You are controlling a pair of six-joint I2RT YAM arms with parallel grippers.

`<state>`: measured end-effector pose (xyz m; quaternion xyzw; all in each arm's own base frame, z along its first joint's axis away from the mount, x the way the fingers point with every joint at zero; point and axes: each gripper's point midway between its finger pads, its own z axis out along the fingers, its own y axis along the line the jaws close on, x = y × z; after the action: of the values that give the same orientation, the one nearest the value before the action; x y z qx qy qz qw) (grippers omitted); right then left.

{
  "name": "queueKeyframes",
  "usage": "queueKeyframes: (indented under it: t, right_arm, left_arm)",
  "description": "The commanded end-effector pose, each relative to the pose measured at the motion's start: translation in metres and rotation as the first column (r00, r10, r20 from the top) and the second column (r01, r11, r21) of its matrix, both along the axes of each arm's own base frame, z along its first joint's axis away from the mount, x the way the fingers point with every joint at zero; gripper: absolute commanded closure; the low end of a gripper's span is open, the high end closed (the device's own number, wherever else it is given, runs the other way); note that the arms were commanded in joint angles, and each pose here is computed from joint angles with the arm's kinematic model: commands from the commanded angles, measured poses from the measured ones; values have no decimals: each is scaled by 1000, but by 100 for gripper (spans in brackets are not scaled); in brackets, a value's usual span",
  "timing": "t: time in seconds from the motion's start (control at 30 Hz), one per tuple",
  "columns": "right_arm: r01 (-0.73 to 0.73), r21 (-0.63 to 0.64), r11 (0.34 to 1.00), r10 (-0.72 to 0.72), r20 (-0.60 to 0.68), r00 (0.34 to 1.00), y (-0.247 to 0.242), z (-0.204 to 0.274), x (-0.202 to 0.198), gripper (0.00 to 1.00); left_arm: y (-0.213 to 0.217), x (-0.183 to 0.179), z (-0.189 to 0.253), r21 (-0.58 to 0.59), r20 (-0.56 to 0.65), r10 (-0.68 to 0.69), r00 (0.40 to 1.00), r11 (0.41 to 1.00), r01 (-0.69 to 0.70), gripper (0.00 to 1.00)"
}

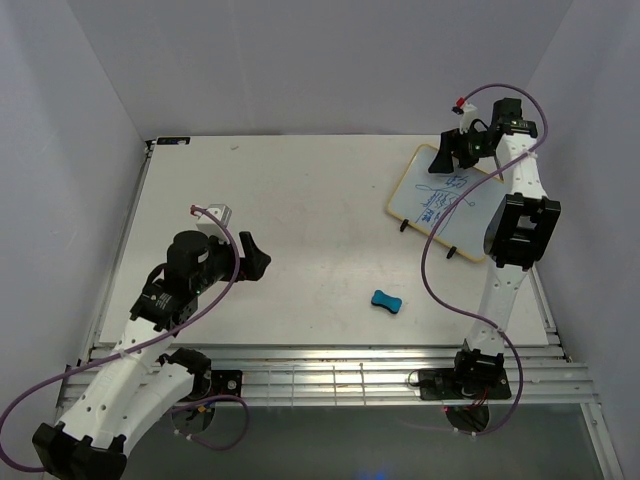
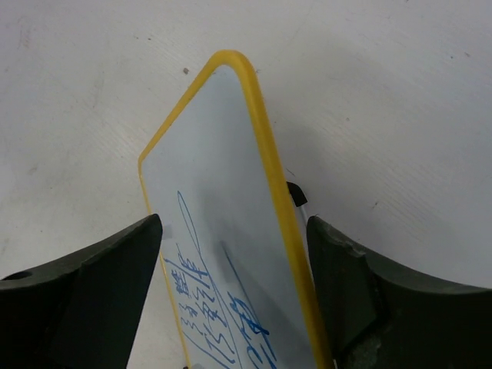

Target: Erase the whiteboard

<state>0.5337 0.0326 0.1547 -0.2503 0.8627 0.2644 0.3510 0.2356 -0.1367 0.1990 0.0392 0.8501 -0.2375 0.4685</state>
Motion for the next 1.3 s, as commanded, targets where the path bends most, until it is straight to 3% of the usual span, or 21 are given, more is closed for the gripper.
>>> queueKeyframes:
  t: [0.0, 0.37, 0.63, 0.87, 1.13, 1.23, 1.27]
  right_arm:
    - [-57, 40, 998, 57, 18, 998, 11, 14, -5, 22]
    - [-57, 41, 998, 54, 56, 997, 7, 39, -17, 43]
    - [-65, 43, 997, 61, 93, 994, 11, 59, -27, 47]
    - [-90, 41, 995, 86, 88, 992, 20, 60, -37, 60]
    - [-111, 32, 993, 108, 86, 990, 27, 62, -46, 66]
    - [-117, 28, 993, 114, 92, 989, 30, 66, -50, 75]
    - [-117, 26, 993, 114, 94, 989, 30, 67, -51, 84]
  left_arm:
    - [0, 0, 2, -1, 6, 2, 1000, 1000, -2, 2]
    - [0, 0, 3, -5, 11, 2, 1000, 1000, -1, 2]
    - [-1, -1, 4, -11, 14, -3, 1000, 1000, 3, 2]
    - [-2, -2, 4, -14, 15, -7, 1000, 1000, 8, 2]
    - [-1, -2, 6, -18, 21, -7, 1000, 1000, 7, 2]
    - [-2, -2, 6, -18, 22, -10, 1000, 1000, 10, 2]
    - [-2, -3, 7, -17, 24, -11, 1000, 1000, 11, 2]
